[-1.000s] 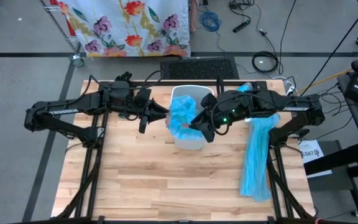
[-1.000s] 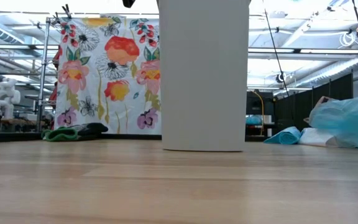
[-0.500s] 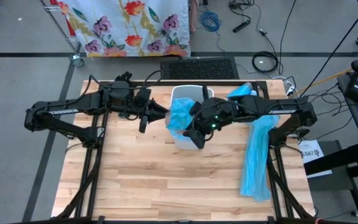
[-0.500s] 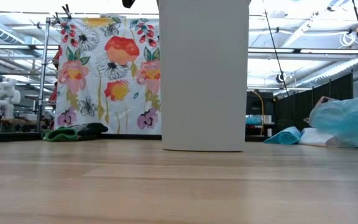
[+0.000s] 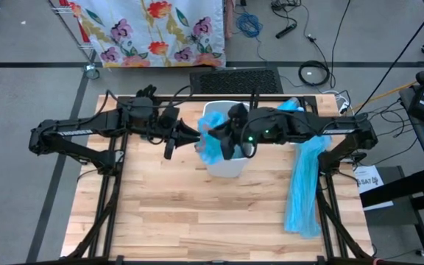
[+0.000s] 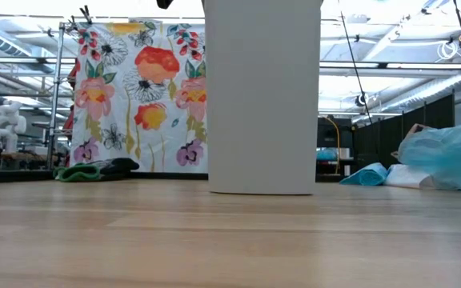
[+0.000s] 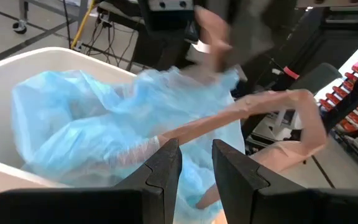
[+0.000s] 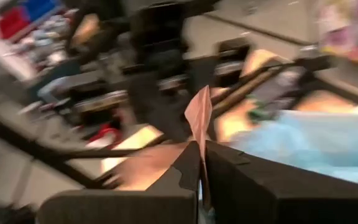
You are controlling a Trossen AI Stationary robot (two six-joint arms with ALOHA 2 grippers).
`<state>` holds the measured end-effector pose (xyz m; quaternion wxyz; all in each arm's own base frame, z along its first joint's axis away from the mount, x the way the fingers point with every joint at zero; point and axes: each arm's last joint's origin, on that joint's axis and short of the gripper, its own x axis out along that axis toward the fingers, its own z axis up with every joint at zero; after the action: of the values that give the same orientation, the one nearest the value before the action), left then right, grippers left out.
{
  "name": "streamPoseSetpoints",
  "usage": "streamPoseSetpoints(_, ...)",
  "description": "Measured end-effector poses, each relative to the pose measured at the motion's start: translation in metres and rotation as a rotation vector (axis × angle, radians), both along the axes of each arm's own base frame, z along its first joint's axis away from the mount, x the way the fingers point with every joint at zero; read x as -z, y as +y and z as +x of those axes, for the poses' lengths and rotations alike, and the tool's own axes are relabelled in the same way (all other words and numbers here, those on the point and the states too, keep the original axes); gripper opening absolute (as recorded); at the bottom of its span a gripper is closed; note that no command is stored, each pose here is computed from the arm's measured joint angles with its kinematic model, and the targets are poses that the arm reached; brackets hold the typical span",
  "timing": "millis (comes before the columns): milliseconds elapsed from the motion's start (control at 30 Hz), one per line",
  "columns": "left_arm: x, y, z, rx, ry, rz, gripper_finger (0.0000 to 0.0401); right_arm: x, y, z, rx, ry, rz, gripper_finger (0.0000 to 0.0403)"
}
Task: Place trash/remove bag and relplace
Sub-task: Close the trash bag
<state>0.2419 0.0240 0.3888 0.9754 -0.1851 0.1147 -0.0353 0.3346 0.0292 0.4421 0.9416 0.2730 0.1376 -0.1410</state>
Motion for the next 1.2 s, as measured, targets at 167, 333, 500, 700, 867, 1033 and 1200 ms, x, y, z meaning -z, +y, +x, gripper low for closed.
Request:
streamPoseSetpoints(167, 0.000, -0.001, 0.000, 0.006, -0.001, 0.001, 0.0097, 0.005, 0.002, 0.008, -0.126, 0.007, 0.010, 0.0004)
streamPoseSetpoints(333, 0.000, -0.001, 0.000, 0.005, 0.000, 0.001, 0.0097, 0.006, 0.004, 0.008, -0.170, 0.024, 0.034, 0.0009)
streamPoseSetpoints(500, 0.000, -0.001, 0.000, 0.005, 0.000, 0.000, 0.0097, 0.005, 0.005, 0.009, -0.192, 0.003, 0.046, 0.0047)
streamPoseSetpoints(700, 0.000, -0.001, 0.000, -0.009, 0.003, -0.031, 0.0097, 0.011, 0.007, 0.018, -0.190, 0.009, 0.059, 0.0106)
streamPoseSetpoints(867, 0.002, 0.001, 0.003, -0.069, 0.017, -0.036, 0.0097, 0.013, 0.007, 0.021, -0.182, -0.003, 0.078, 0.0139)
streamPoseSetpoints(1033, 0.006, 0.002, 0.006, -0.090, 0.045, -0.036, 0.0097, 0.010, 0.005, 0.022, -0.168, -0.036, 0.097, 0.0150)
streamPoseSetpoints(1200, 0.012, 0.003, 0.012, -0.092, 0.075, -0.038, 0.0097, 0.008, 0.005, 0.022, -0.162, -0.051, 0.095, 0.0151)
